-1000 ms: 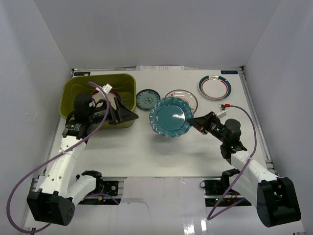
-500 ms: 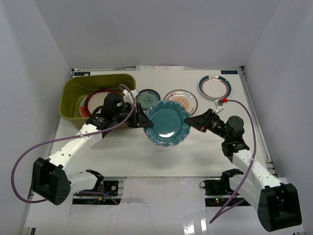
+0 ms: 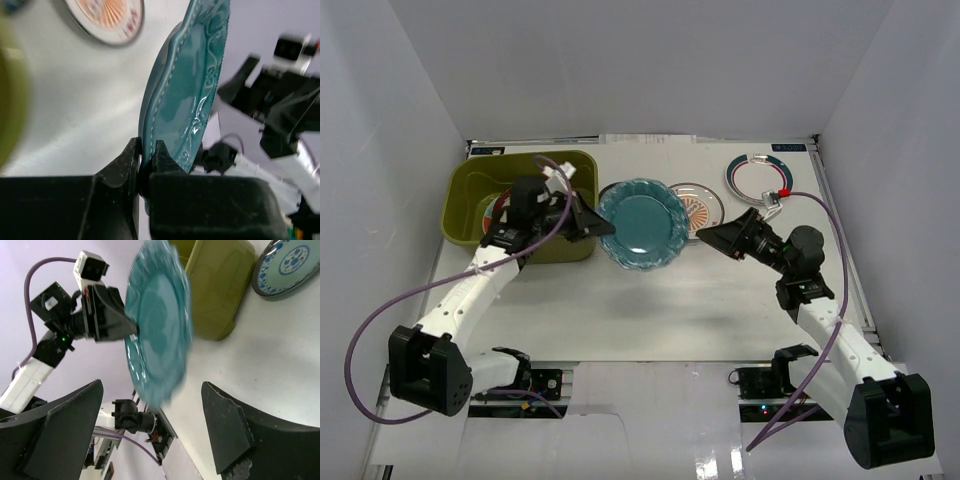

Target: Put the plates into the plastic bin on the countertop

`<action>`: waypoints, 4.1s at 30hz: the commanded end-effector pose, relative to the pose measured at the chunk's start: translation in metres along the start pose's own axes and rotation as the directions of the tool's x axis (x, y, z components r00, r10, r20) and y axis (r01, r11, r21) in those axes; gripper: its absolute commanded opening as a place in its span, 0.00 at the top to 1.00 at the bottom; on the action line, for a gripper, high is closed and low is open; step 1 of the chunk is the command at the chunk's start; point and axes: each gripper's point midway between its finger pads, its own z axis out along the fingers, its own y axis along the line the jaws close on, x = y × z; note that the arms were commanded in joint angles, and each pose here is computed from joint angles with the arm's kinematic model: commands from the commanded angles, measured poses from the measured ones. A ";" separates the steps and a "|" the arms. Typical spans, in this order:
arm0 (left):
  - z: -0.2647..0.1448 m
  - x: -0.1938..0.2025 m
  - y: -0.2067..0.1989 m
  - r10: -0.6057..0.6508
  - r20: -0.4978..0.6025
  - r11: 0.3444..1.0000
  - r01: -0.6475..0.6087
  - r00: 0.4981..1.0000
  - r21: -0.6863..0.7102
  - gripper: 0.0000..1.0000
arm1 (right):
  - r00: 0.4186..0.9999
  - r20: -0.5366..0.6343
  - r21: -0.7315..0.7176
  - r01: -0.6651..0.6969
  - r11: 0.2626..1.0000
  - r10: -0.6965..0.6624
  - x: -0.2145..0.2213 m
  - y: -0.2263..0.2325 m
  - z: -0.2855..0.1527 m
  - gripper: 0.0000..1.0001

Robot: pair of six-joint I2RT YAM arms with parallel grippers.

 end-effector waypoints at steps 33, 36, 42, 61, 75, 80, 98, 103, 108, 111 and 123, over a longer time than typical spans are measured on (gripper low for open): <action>-0.158 -0.143 0.262 -0.085 0.641 0.728 0.486 0.763 -0.483 0.22 | 0.994 0.074 0.690 0.006 0.724 -0.079 -0.064 -0.247 0.016 0.32; -0.162 -0.143 0.258 -0.063 0.641 0.729 0.474 0.765 -0.494 0.02 | 0.994 0.110 0.684 -0.063 0.727 -0.017 -0.065 -0.264 0.025 0.32; -0.178 -0.136 0.247 0.099 0.620 0.618 0.440 0.778 -0.651 0.02 | 0.964 0.210 0.617 -0.258 0.743 0.160 -0.056 -0.292 0.036 0.51; -0.041 -0.082 -0.010 0.176 0.251 0.984 -0.176 0.952 -0.024 0.02 | 0.984 0.178 0.270 -0.017 0.963 -0.032 -0.066 -0.112 0.001 0.92; 0.064 -0.054 -0.033 0.177 0.057 0.981 -0.181 0.983 0.070 0.33 | 0.987 0.101 0.068 0.119 0.991 -0.126 -0.071 -0.027 0.001 0.92; 0.067 -0.063 -0.029 0.178 0.098 0.982 -0.183 0.979 0.043 0.92 | 0.991 0.084 0.062 0.095 0.993 -0.100 -0.068 -0.034 0.003 0.92; -0.150 -0.178 0.137 -0.002 0.644 0.902 0.279 0.765 -0.328 1.00 | 0.888 0.431 0.526 -0.105 0.844 -0.159 -0.178 -0.177 -0.062 0.31; -0.181 -0.160 0.189 0.056 0.703 0.785 0.404 0.709 -0.470 1.00 | 0.815 0.486 0.765 -0.221 0.605 -0.317 -0.202 -0.241 -0.125 0.31; -0.191 -0.146 0.226 0.084 0.720 0.679 0.489 0.689 -0.547 1.00 | 0.819 0.503 0.791 -0.309 0.528 -0.275 -0.205 -0.288 -0.133 0.32; -0.184 -0.141 0.243 0.058 0.704 0.654 0.506 0.708 -0.562 1.00 | 0.824 0.516 0.772 -0.330 0.542 -0.234 -0.216 -0.308 -0.122 0.32; -0.177 -0.136 0.243 0.043 0.671 0.664 0.481 0.740 -0.573 0.02 | 0.827 0.551 0.733 -0.419 0.536 -0.106 -0.244 -0.385 -0.091 0.33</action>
